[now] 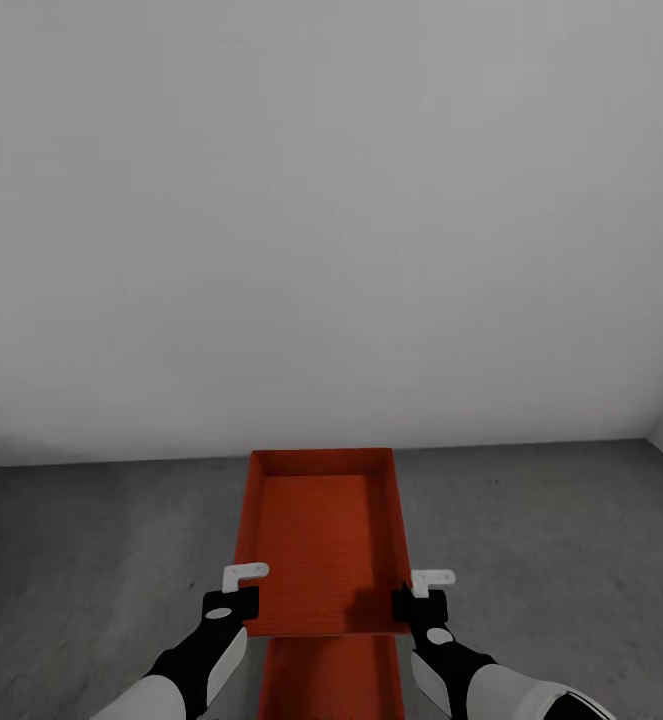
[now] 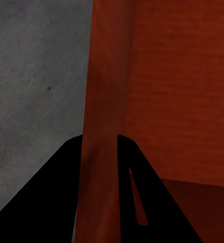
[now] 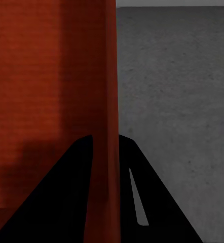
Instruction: Move the two storage containers from the living room to the garage. In the garage, place one container on the floor and stack the other container on top of it (either order is fine).
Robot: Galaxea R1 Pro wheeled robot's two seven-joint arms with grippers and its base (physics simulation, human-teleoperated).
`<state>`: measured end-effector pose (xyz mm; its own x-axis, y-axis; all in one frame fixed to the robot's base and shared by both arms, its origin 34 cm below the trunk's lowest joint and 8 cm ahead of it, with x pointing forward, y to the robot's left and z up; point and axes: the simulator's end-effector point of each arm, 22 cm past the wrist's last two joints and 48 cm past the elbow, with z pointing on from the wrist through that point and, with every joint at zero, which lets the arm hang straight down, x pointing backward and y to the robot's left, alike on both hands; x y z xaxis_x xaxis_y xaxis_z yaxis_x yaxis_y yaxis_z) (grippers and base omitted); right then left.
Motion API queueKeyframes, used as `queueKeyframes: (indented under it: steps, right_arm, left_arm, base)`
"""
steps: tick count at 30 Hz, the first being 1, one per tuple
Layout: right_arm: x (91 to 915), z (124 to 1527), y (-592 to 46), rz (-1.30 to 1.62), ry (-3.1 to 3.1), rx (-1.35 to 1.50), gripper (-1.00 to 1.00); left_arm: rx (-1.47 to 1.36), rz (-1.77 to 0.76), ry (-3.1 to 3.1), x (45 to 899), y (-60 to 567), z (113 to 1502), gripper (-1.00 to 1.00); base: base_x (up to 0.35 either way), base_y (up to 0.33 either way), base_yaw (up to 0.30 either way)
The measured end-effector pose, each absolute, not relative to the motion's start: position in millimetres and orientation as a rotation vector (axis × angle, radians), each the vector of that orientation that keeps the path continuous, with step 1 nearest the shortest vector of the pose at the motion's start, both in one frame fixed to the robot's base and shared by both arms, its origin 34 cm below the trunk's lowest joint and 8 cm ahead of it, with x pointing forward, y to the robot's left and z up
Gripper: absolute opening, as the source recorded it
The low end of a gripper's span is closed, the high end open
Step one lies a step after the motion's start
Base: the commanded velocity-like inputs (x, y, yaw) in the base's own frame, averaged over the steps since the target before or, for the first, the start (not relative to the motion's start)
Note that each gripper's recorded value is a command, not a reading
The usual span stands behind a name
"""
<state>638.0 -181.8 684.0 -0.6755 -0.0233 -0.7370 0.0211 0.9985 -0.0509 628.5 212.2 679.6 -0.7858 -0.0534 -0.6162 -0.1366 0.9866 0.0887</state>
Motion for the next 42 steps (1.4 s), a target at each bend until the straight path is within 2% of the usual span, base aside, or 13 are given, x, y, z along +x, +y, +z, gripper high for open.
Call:
queueKeyframes:
  steps: [42]
  right_arm:
    - [620,650,-182,-0.07,2.378,-0.005,-1.0]
  left_arm:
    - [-0.131,0.174,2.541,609,212,646,-1.0]
  base:
    - [0.0,0.0,0.0]
